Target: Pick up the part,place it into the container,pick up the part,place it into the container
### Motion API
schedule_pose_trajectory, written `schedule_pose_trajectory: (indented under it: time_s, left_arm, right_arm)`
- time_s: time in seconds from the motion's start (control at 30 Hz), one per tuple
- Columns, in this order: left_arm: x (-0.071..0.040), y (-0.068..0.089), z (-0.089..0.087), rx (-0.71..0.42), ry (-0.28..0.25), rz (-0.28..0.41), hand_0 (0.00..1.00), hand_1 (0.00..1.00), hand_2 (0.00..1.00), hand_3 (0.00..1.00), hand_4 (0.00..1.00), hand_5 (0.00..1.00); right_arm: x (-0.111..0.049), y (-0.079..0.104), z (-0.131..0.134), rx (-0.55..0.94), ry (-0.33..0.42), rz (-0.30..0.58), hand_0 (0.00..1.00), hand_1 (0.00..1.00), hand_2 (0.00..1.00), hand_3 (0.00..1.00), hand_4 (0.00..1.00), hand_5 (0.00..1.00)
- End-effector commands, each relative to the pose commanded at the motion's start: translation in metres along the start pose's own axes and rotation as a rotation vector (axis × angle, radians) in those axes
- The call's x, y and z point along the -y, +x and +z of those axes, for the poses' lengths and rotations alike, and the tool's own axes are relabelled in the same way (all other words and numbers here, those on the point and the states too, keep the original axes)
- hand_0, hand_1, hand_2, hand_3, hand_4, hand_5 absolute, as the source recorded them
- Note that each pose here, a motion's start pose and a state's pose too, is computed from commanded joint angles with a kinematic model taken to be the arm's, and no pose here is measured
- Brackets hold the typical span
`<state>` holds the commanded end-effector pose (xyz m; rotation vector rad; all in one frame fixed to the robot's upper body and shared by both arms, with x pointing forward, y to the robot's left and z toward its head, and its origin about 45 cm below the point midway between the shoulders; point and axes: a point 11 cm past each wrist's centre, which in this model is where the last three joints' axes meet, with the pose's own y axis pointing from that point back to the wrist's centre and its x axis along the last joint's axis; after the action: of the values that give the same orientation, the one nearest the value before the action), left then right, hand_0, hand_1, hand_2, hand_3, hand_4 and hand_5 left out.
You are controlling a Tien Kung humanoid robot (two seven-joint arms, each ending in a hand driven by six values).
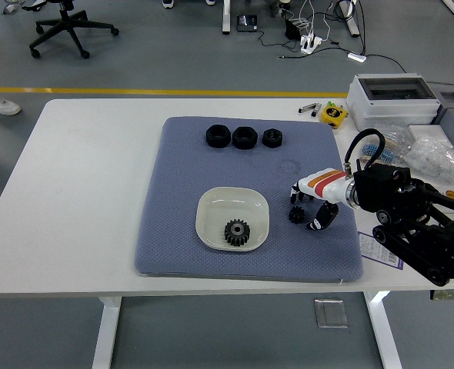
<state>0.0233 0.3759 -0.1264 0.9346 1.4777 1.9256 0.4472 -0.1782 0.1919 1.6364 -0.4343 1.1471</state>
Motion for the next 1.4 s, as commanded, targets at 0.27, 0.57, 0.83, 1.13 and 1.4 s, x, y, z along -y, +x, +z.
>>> schedule_pose_trajectory:
  time_s: [0.27, 0.57, 0.83, 1.13, 1.4]
  left_arm:
    - [0.0, 0.0001, 0.0003, 0.0, 0.0, 0.0, 0.878, 0.847, 0.873, 0.637, 0.589, 0.726]
    - [0.0, 0.0008, -0.0001, 0.0, 0.001, 0.001, 0.878, 0.847, 0.873, 0.636, 0.59, 0.728]
    - [0.0, 0.0006, 0.0004, 0.0, 0.002, 0.0, 0.878, 0.847, 0.873, 0.636, 0.59, 0.729]
    - [0.0, 0.0012, 0.0002, 0.0, 0.003, 0.001, 0.878, 0.845, 0.873, 0.637, 0.59, 0.729]
    - [0.0001, 0.0016, 0.0002, 0.002, 0.003, 0.002, 0.878, 0.845, 0.873, 0.636, 0.59, 0.728]
  right_arm:
    - [0.0016, 0.0017, -0.0055, -0.001, 0.014, 0.027, 0.524, 0.521, 0.606, 0.611, 0.694, 0.138]
    - [0.0059, -0.0077, -0.0077, 0.001, 0.017, 0.015, 0.495, 0.495, 0.573, 0.581, 0.658, 0.11]
    - [0.0053, -0.0055, -0.0092, 0.0, 0.027, 0.029, 0.377, 0.418, 0.481, 0.481, 0.569, 0.08]
    - [0.005, -0.0062, -0.0101, 0.014, 0.033, 0.028, 0.334, 0.39, 0.452, 0.46, 0.52, 0.078]
    - [0.0025, -0.0016, -0.0076, 0.038, 0.033, 0.036, 0.323, 0.381, 0.445, 0.457, 0.523, 0.095]
